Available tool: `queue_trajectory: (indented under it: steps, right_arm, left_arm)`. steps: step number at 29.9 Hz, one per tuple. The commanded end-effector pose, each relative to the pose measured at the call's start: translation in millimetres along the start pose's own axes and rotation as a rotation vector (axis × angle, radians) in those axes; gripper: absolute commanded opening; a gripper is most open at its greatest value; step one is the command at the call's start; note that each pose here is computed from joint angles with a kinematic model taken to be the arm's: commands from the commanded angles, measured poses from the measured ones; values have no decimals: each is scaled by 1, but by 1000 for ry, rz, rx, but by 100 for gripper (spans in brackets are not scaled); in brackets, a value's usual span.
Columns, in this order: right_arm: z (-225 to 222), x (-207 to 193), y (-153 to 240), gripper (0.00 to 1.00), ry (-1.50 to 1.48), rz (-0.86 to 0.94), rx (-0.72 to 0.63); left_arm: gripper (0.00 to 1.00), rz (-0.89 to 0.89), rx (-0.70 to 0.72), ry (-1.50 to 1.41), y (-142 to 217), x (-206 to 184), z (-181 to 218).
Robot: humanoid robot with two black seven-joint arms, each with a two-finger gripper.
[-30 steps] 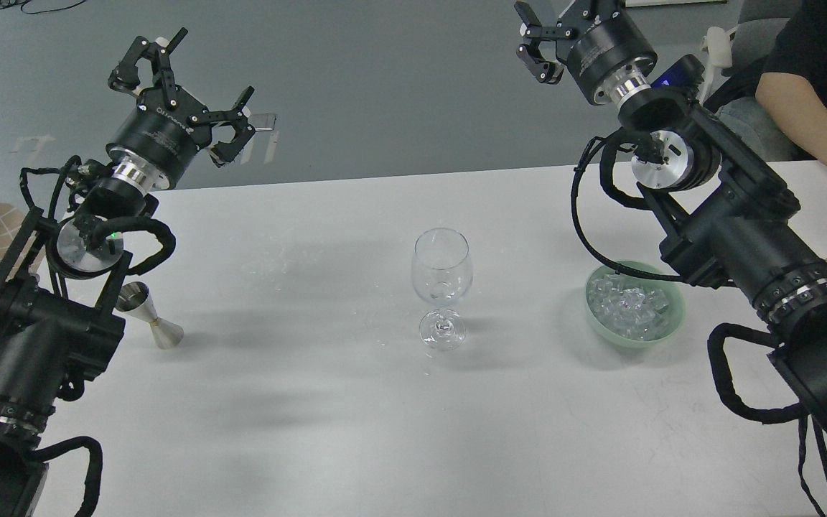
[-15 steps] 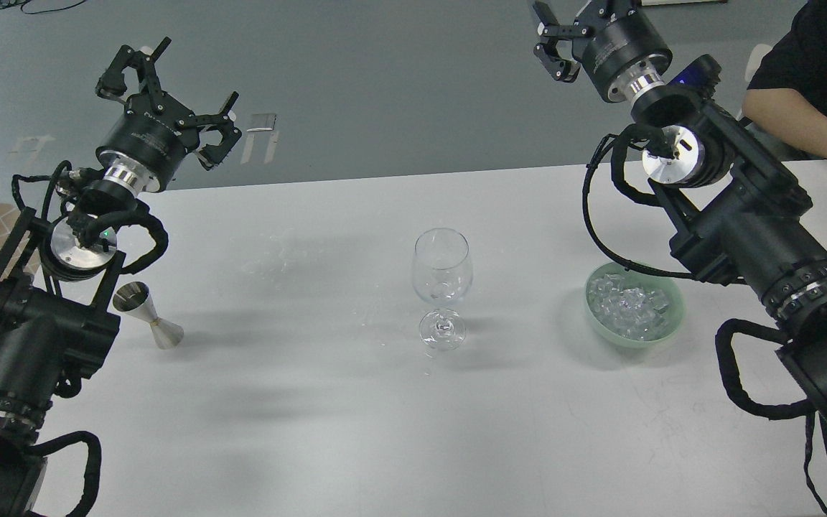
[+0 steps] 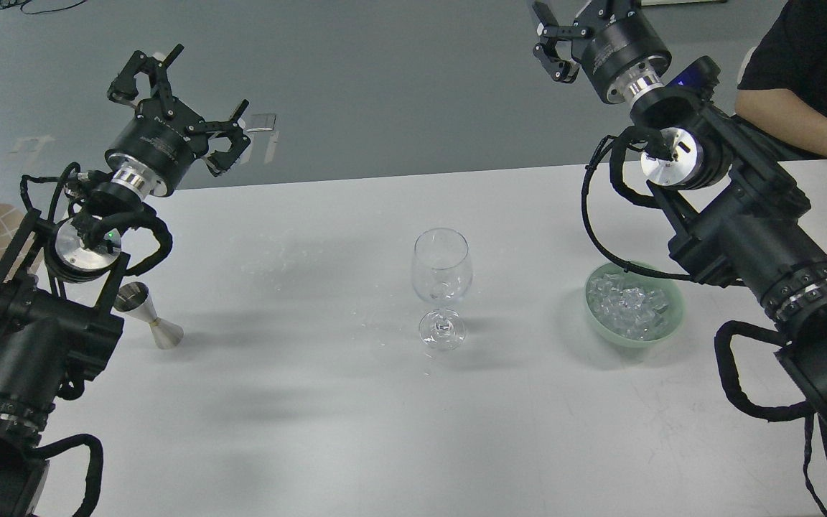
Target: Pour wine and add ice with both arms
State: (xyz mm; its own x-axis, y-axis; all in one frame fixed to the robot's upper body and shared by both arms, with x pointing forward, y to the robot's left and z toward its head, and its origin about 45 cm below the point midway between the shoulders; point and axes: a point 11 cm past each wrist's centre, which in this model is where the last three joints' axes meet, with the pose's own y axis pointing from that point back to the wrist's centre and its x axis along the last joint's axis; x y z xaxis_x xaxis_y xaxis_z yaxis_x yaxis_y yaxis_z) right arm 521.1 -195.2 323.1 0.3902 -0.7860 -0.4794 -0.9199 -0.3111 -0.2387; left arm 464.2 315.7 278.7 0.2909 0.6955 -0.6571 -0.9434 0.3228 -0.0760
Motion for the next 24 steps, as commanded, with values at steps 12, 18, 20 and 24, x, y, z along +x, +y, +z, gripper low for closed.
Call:
queue_trajectory:
  steps: [12,18,20,24]
  right_arm:
    - [5,-1,0,100,5,7,-12]
    - [6,-3,0,100,4,3,-13]
    - [6,-3,0,100,4,3,-13]
    - [6,-2,0,100,5,4,-13]
  left_arm:
    - [98,-26,-92,61,5,-2,9]
    - [98,-46,-81,60,13,-5,1]
    - [98,-46,-81,60,13,-5,1]
    - [98,-45,-74,57,13,-5,1]
